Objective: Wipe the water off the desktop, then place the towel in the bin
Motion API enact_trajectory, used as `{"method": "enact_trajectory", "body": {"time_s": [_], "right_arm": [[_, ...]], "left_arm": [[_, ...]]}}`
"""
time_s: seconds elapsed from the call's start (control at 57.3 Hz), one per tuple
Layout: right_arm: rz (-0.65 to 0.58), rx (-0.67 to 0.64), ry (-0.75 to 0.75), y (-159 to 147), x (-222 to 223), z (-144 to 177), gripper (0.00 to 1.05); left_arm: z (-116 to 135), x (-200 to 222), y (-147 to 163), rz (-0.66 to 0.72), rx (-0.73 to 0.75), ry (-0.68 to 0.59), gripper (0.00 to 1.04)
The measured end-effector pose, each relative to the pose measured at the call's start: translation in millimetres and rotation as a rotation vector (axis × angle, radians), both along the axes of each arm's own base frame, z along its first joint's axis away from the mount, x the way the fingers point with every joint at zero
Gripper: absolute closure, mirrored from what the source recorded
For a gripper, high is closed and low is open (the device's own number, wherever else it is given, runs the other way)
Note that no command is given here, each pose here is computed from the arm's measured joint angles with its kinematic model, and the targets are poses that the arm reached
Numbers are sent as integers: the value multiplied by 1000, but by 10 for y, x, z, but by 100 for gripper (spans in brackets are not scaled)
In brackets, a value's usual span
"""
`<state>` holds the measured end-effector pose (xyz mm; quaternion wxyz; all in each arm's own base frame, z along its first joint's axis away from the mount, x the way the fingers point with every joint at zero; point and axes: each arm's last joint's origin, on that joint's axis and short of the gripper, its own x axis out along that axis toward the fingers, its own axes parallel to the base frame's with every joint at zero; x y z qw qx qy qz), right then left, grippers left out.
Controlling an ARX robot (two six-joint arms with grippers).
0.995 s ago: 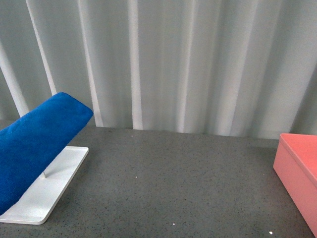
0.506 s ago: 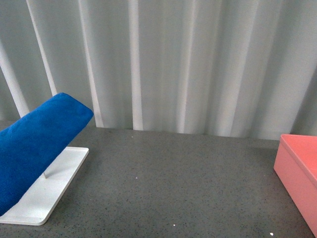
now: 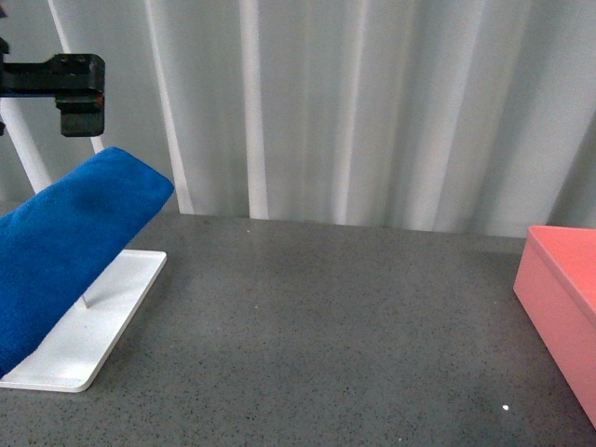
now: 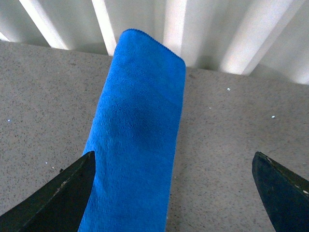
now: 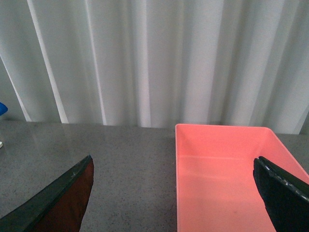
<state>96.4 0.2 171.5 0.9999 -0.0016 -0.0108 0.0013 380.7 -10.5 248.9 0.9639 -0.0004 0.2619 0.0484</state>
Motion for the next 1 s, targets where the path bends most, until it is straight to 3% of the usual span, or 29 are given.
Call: {"method": "enact_trajectory", "body": {"time_s": [0.21,0.471,0.629,0.995], "right_arm": [[0,0,0,0,0,0,7],[0,0,0,0,0,0,7],[0,0,0,0,0,0,7],[0,0,0,0,0,0,7]], "left_arm": [[-116,459,116,6,141,151,7],[-363,560,322,39,117,289,7],[-500,552,366,56,60,293,7],[-829,556,286,45,93,318,7]]}}
